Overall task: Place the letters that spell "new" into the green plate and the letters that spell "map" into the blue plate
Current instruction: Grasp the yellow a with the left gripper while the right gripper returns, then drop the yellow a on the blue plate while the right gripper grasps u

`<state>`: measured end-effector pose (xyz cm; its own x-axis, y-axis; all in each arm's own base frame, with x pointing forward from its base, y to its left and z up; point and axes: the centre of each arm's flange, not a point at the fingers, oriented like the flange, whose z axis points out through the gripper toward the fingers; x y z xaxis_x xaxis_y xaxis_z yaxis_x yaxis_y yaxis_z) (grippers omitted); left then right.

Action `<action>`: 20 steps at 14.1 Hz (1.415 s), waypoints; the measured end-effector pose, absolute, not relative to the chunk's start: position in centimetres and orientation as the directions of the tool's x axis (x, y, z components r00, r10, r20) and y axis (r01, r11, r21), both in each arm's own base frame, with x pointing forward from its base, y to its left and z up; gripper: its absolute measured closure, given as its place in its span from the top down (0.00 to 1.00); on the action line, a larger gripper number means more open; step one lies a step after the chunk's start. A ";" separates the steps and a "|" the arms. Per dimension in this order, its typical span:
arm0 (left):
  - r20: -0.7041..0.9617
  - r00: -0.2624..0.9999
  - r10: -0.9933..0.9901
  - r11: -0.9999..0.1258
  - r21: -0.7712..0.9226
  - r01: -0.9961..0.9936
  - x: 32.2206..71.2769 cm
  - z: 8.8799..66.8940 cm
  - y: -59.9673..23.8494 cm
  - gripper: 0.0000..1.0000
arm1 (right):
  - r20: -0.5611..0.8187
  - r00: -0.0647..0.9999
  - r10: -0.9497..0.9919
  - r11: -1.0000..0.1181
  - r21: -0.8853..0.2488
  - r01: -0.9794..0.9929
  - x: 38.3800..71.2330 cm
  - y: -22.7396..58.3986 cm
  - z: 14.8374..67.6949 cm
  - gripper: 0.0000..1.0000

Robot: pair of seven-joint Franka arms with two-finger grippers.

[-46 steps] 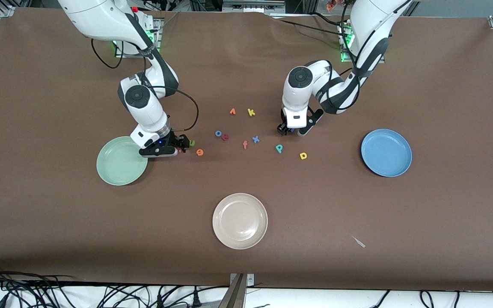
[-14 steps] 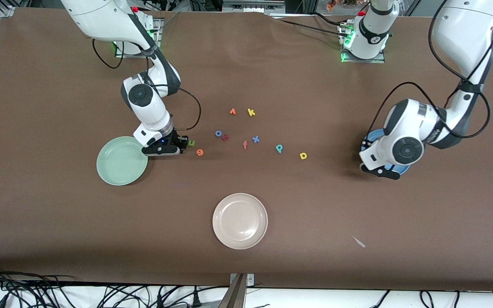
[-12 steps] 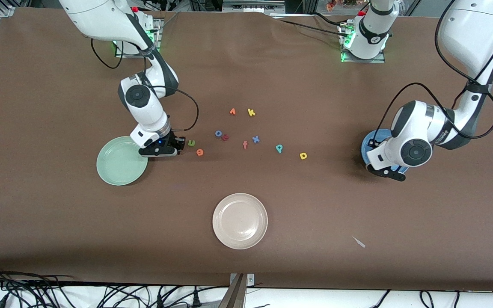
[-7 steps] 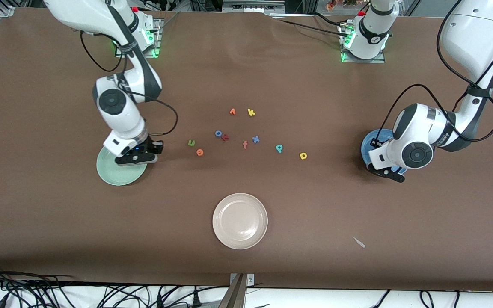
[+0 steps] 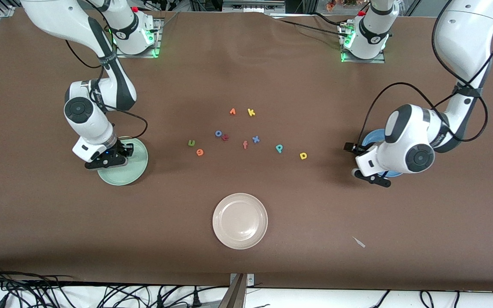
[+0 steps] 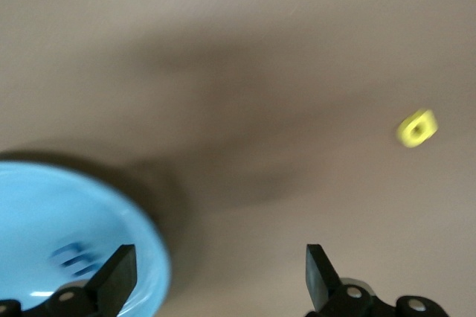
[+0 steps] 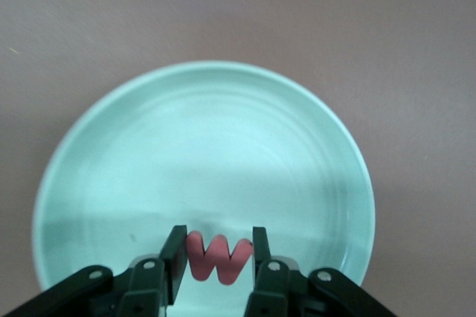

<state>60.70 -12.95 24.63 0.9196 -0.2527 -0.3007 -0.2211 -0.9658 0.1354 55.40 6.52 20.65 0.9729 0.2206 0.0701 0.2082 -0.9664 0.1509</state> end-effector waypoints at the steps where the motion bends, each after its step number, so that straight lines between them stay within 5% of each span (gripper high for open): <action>1: -0.284 0.934 -0.218 -0.974 0.121 -0.191 60.6 24.6 -15.0 1.00 | 0.072 0.972 0.223 -0.966 0.150 0.211 55.3 6.6 20.4 0.55; 3: -0.240 0.965 -0.103 -0.992 0.092 -0.083 60.3 24.3 -19.3 1.00 | 0.078 0.970 0.230 -0.965 0.144 0.218 55.3 7.5 20.7 0.73; 9: -0.125 0.974 0.188 -0.973 0.114 0.203 57.2 21.9 -28.8 1.00 | 0.103 0.989 0.103 -0.993 0.070 0.096 53.8 15.2 22.5 0.74; 15: -0.071 0.976 0.207 -0.977 0.037 0.210 53.9 18.0 -29.3 0.96 | 0.114 0.989 -0.094 -0.995 -0.022 -0.092 51.1 24.5 23.4 0.74; 20: -0.063 0.973 0.221 -0.974 0.026 0.223 53.7 17.1 -29.3 0.75 | 0.082 0.983 -0.167 -0.986 -0.024 -0.166 48.1 29.6 21.5 0.74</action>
